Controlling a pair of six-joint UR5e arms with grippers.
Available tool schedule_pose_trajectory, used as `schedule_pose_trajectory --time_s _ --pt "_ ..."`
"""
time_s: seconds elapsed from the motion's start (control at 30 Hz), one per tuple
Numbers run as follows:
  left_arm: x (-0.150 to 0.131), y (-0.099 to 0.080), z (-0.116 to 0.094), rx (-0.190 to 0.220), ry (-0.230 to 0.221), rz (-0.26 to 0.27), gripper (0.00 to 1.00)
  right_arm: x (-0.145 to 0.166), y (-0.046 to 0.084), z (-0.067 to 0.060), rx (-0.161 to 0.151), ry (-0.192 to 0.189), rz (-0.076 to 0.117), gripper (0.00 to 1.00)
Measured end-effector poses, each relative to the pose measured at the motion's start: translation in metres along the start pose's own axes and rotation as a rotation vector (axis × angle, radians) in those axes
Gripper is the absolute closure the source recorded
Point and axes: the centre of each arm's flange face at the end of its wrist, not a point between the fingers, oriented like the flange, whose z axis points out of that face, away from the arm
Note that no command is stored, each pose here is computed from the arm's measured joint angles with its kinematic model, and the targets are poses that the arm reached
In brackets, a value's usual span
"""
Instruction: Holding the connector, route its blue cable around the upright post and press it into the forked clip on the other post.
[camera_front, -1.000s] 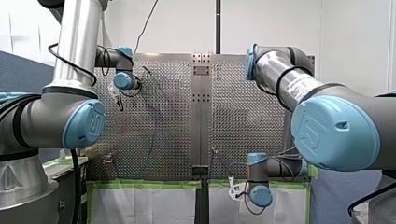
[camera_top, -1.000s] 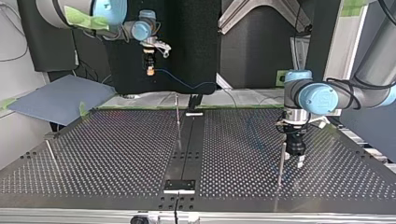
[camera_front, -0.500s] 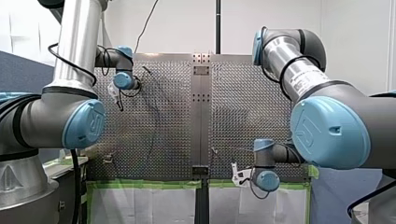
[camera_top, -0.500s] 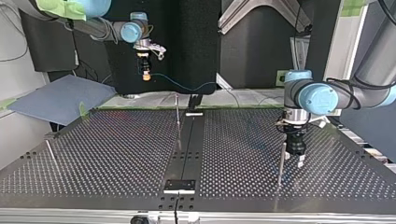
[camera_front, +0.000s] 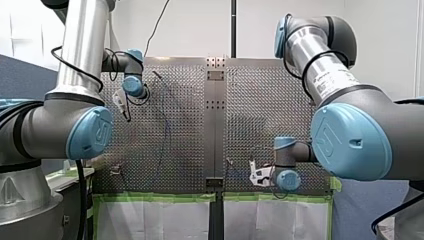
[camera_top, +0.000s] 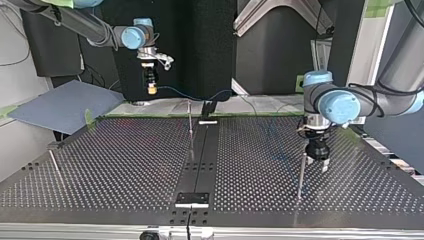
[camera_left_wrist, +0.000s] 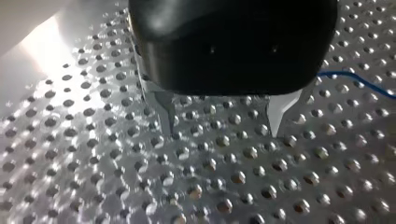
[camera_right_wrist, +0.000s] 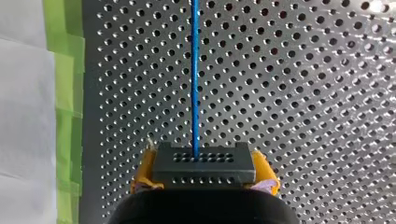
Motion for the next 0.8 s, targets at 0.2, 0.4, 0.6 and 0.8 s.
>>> schedule_pose_trajectory --time_s 0.2,0.4,0.6,0.8 --pt "-0.003 0.009 -0.015 -0.067 0.017 0.021 0.00 0.002 0.009 0.004 -0.015 0.014 0.020 1.00" --pt "-0.009 0.020 -0.038 -0.126 0.041 0.060 0.00 0.002 0.020 0.007 -0.034 0.022 0.048 1.00" --pt "-0.028 0.022 -0.053 -0.152 0.043 0.086 0.00 0.002 0.028 0.009 -0.047 0.030 0.082 1.00" --pt "-0.052 0.014 -0.063 -0.131 0.041 0.088 0.00 0.002 0.031 0.010 -0.051 0.027 0.098 1.00"
